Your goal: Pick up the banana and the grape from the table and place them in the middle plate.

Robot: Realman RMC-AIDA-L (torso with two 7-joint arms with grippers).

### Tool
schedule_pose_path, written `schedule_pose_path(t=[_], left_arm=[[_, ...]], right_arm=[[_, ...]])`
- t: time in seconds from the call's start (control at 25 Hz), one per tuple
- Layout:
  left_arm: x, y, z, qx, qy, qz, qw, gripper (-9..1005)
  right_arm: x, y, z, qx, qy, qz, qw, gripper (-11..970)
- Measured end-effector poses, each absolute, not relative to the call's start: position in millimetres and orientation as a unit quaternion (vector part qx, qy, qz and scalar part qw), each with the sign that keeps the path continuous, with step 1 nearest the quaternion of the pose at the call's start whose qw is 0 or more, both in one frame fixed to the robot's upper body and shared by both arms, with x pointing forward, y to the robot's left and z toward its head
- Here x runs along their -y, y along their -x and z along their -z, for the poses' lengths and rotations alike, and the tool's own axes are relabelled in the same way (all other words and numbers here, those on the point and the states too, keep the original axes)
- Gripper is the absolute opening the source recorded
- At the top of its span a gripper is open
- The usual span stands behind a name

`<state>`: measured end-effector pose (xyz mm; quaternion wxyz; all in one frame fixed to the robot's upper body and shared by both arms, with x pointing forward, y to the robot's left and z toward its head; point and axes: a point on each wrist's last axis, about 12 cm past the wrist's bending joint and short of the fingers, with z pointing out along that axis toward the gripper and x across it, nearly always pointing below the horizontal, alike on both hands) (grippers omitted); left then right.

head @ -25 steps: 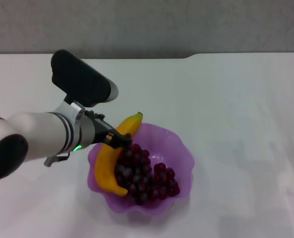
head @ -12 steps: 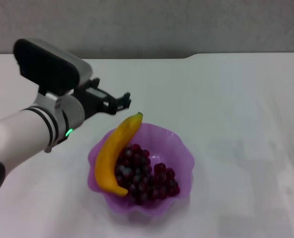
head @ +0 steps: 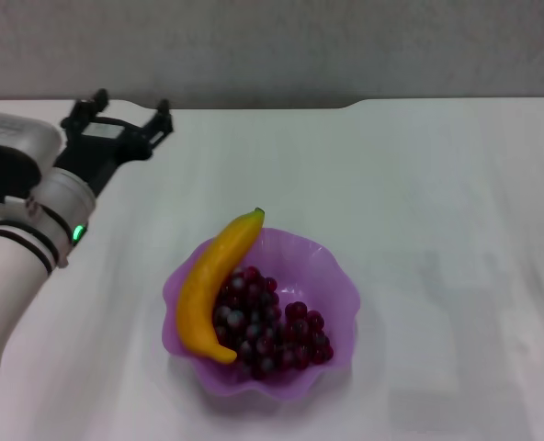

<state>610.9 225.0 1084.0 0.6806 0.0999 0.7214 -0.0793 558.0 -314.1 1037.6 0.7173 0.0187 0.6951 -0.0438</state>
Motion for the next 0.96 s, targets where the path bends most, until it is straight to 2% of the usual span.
schedule_pose_path(t=[0.32, 0.52, 0.76, 0.96], left_arm=[[-249, -617, -1075, -0.699, -0.095, 0.037, 0.708, 894], [-256, -619, -1069, -0.707, -0.100, 0.019, 0.700, 894], [-252, -625, -1074, -0.705, -0.107, 0.017, 0.701, 894], [-250, -629, -1077, -0.703, -0.110, 0.017, 0.702, 894]], right_arm=[[309, -568, -1044, -0.690, -0.006, 0.041, 0.722, 885], [304, -578, -1046, -0.699, 0.005, 0.037, 0.714, 885], [292, -593, -1048, -0.714, 0.018, 0.024, 0.699, 884], [293, -594, -1048, -0.717, 0.013, 0.025, 0.697, 884]])
